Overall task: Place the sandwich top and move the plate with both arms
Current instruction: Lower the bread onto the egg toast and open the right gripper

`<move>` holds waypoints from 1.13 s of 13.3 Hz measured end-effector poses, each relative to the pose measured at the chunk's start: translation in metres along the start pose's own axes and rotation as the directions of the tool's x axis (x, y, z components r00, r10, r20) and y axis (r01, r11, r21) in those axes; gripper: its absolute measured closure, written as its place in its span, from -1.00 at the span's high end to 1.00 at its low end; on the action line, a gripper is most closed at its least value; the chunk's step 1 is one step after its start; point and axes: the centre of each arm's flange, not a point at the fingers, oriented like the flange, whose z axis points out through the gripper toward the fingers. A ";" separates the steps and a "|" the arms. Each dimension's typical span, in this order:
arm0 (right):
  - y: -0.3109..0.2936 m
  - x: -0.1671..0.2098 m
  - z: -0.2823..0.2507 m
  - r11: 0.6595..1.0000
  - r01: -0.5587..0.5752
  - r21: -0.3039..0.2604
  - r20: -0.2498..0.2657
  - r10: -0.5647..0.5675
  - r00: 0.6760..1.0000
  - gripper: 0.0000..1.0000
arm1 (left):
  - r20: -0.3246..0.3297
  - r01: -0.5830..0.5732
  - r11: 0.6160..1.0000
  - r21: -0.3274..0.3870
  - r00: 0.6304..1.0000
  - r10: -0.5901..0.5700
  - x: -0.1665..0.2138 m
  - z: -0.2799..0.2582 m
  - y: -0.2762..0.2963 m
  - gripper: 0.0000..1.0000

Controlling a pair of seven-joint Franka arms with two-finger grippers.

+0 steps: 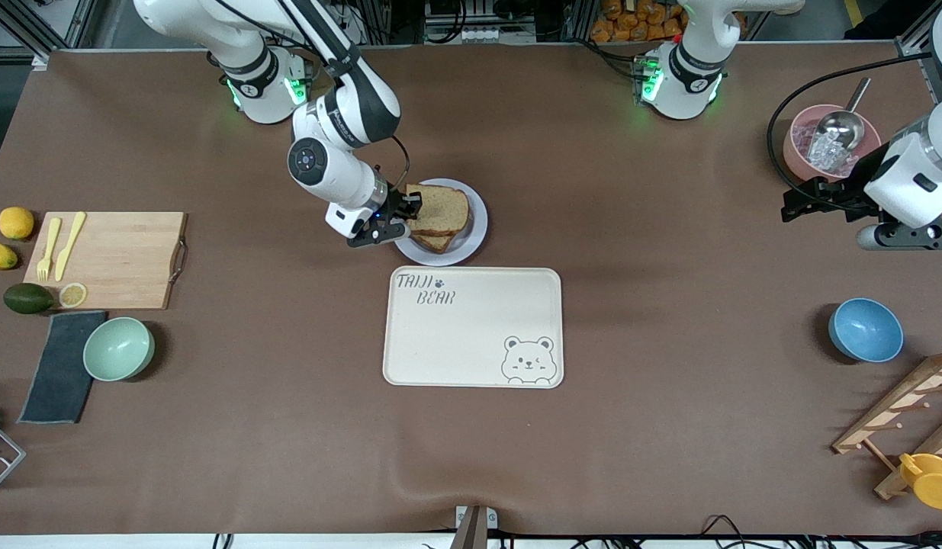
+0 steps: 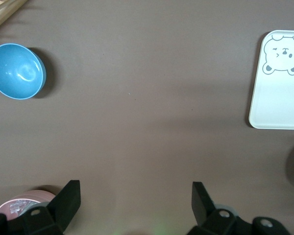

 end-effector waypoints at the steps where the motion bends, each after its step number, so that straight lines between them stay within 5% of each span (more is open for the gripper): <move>1: 0.000 0.000 0.000 1.000 0.000 0.000 0.000 0.000 1.000 -0.54 | 0.001 0.000 1.000 0.000 1.000 0.000 0.000 0.001 0.000 1.00; 15: 0.016 0.013 -0.012 0.999 -0.043 0.012 0.023 0.043 0.999 0.07 | -0.008 0.000 1.000 -0.001 1.000 0.000 0.001 0.001 0.000 1.00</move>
